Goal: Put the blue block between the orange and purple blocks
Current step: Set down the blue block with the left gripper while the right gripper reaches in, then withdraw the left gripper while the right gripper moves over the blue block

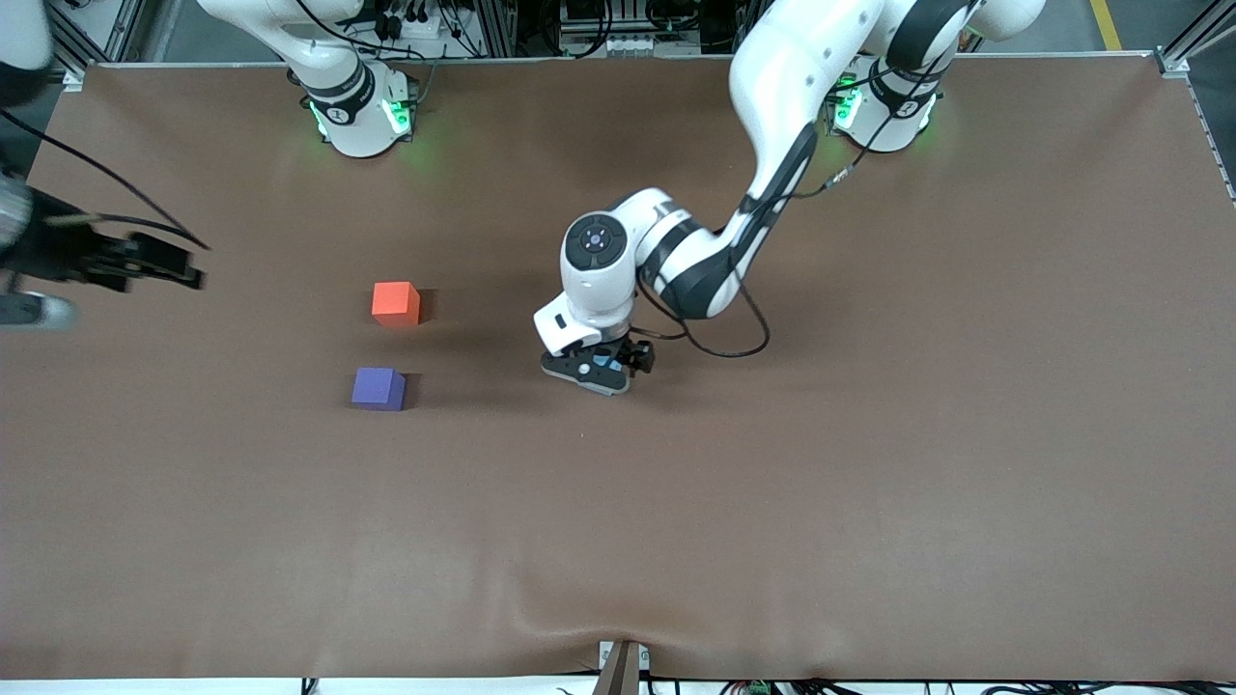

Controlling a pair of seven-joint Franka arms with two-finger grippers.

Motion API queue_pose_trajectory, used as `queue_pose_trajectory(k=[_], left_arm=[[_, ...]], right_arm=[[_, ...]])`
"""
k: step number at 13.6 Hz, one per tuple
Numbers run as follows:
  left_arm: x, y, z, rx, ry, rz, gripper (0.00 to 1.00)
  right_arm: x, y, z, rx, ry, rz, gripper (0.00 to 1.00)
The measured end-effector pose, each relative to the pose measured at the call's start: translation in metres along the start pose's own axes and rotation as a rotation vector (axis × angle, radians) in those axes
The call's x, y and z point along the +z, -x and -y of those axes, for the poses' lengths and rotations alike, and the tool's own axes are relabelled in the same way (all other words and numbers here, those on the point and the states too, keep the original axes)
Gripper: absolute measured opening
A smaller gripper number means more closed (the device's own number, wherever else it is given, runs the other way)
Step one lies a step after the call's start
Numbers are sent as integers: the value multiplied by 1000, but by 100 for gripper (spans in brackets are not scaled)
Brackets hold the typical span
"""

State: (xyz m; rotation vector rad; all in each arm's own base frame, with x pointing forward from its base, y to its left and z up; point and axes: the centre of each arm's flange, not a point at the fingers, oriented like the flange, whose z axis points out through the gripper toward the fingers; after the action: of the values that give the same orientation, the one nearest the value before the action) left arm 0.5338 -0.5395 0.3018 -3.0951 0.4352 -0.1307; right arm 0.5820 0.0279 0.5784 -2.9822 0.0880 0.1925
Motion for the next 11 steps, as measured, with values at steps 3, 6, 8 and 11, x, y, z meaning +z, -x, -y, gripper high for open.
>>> queue_pose_trajectory(k=[3, 6, 8, 11], left_arm=[[-114, -30, 106, -130, -36, 8, 100], [-174, -45, 241, -226, -49, 25, 100], [-188, -45, 320, -260, -52, 30, 100], [-192, -34, 413, -294, -57, 48, 100]], right_arm=[[36, -14, 67, 31, -16, 3, 100], [80, -14, 151, 63, -2, 5, 100], [119, -10, 216, 138, -3, -20, 100], [197, -1, 309, 197, -13, -54, 100]])
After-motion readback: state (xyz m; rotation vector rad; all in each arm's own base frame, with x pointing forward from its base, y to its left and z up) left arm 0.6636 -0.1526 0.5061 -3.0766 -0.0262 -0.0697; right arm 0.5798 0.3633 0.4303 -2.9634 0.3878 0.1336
